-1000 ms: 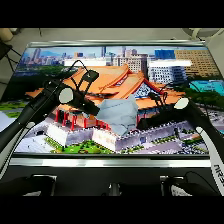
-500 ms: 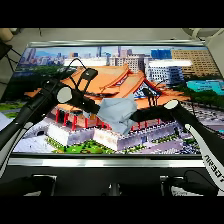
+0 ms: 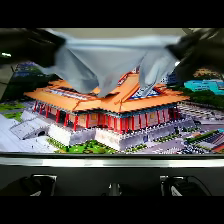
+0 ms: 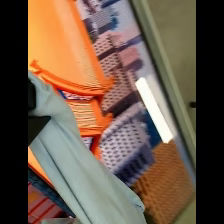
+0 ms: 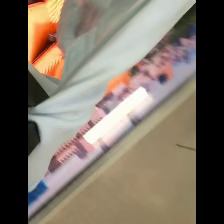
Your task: Fold the shirts.
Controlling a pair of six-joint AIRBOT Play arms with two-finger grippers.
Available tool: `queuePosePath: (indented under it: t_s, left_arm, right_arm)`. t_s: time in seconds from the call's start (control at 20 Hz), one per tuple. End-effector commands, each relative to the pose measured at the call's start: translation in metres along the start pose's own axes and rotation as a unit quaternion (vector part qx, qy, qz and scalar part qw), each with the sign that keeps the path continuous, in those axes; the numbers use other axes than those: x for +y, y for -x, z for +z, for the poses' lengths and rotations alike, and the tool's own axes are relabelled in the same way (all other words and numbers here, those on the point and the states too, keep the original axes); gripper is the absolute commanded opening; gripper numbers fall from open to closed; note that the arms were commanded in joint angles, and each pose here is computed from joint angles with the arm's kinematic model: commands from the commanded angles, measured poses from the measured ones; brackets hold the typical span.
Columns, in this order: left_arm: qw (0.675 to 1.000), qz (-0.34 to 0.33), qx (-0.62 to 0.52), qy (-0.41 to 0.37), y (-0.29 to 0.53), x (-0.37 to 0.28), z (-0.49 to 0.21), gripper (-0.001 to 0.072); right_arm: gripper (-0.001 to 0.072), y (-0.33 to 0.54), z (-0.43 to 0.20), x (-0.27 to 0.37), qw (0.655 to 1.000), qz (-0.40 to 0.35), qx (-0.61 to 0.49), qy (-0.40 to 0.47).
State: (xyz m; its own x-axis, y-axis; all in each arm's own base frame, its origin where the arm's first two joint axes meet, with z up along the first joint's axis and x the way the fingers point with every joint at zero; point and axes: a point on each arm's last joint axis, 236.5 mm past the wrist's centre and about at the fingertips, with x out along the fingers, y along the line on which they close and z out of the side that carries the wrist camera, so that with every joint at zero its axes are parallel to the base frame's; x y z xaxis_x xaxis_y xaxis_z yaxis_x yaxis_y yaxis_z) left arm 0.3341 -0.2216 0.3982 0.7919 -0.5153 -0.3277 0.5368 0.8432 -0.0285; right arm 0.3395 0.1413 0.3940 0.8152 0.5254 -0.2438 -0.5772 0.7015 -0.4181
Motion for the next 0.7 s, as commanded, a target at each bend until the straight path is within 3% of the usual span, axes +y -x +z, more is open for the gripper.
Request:
queuePosePath:
  t_s: [0.0, 0.25, 0.4, 0.55, 0.65]
  left_arm:
    - [0.998, 0.009, -0.06, -0.006, 0.075, 0.005, 0.032, 0.0027]
    - [0.998, 0.022, 0.051, -0.007, 0.058, 0.012, -0.019, 0.0027]
    - [0.992, 0.027, 0.127, 0.0, 0.023, 0.014, -0.066, 0.0027]
    - [0.966, 0.037, 0.254, 0.019, -0.035, 0.016, -0.16, 0.0027]
    - [0.946, 0.039, 0.321, 0.013, -0.08, 0.017, -0.233, 0.0027]
  right_arm:
    - [0.0017, 0.109, 0.065, 0.008, 0.996, -0.061, -0.059, 0.02]
    - [0.0018, 0.095, -0.031, 0.058, 0.987, 0.068, 0.142, -0.016]
    - [0.0018, 0.079, -0.124, 0.077, 0.93, 0.151, 0.327, -0.068]
    - [0.0019, 0.037, -0.206, 0.117, 0.872, 0.238, 0.409, -0.128]
    - [0.0019, 0.003, -0.272, 0.141, 0.849, 0.256, 0.436, -0.152]
